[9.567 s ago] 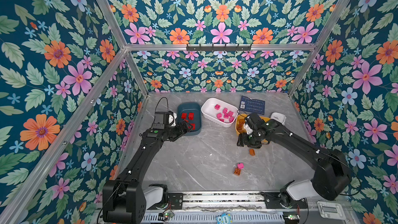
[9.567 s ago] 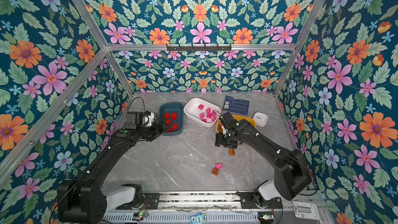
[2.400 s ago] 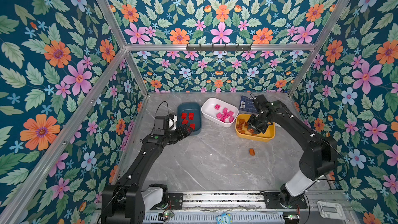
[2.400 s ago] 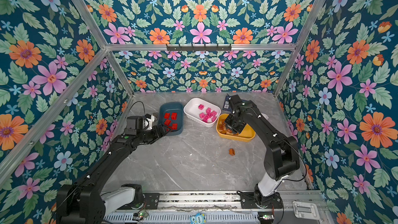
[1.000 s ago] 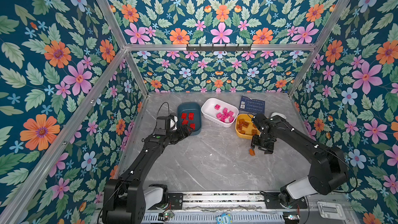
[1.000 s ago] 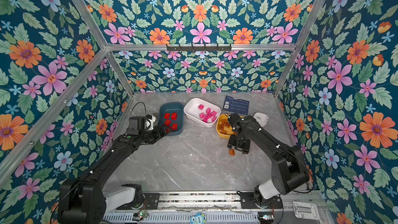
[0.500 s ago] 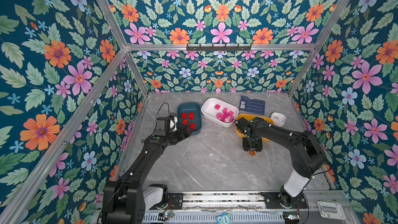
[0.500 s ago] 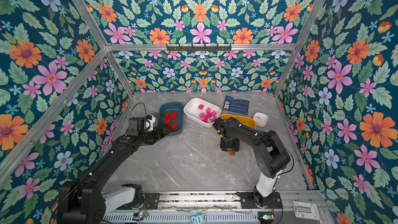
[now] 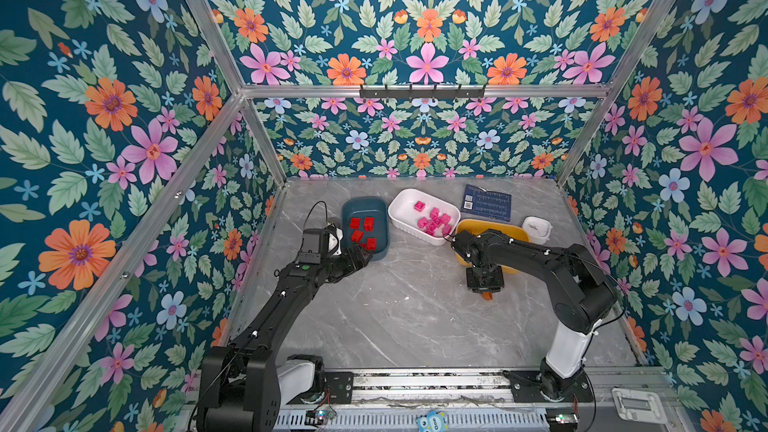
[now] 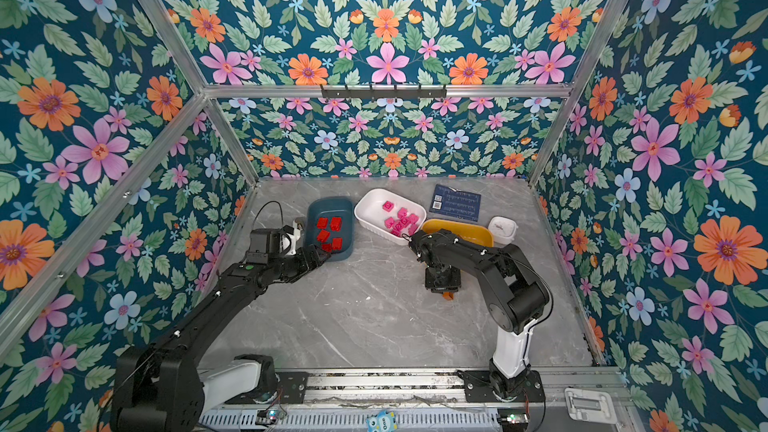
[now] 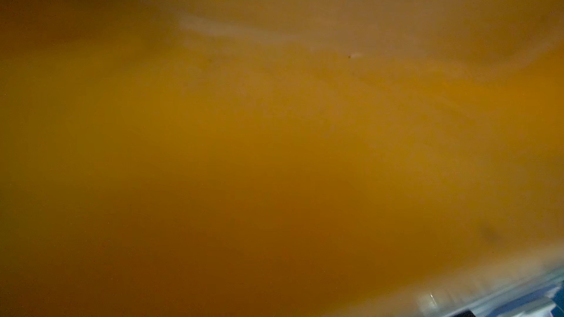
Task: Sort the legos into containers by color
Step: Pick up the lego from the middle-right of the table, then place the lego in the container.
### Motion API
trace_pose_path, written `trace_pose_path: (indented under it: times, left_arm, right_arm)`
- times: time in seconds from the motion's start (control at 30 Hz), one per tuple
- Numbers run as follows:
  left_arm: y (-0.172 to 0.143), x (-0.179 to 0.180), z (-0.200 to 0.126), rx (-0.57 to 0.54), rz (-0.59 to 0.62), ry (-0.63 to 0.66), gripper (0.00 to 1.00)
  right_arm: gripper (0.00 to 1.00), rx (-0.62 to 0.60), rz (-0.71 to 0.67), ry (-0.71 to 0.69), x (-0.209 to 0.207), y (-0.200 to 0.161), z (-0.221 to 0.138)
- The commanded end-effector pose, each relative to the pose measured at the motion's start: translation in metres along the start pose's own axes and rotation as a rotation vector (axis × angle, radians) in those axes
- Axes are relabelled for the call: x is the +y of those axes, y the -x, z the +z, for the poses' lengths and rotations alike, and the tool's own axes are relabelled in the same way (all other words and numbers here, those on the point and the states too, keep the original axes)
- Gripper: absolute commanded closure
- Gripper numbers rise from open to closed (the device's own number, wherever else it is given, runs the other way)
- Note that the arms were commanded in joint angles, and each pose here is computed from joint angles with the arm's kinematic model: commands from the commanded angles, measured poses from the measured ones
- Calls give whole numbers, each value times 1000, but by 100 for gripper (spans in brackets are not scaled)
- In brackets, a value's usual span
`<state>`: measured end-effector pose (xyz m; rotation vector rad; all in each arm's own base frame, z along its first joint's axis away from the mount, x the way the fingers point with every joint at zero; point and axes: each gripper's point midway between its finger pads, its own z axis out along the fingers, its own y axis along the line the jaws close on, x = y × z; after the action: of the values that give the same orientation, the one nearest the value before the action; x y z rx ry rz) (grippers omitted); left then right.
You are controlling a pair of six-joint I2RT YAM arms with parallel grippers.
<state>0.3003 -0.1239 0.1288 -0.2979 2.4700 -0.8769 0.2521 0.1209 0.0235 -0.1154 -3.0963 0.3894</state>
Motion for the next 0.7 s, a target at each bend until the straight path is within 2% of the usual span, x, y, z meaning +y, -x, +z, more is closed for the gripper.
trace_pose_path:
  times: [0.0,0.2,0.47,0.67]
  left_arm:
    - [2,0,1,-6,15,-1,12]
    - [1,0,1,-4,16,-3,12]
    - [2,-1,1,-6,15,-5,12]
    - [8,-6,0,-13,20,-14,12]
  right_arm:
    - [66,19,-21,-35,-8,-7,1]
    - [78,9,-16,-38,-12,-7,-6]
    - [82,-66,-5,-15,-21,2,-46]
    - [82,-146,52,104,-22,34,-89]
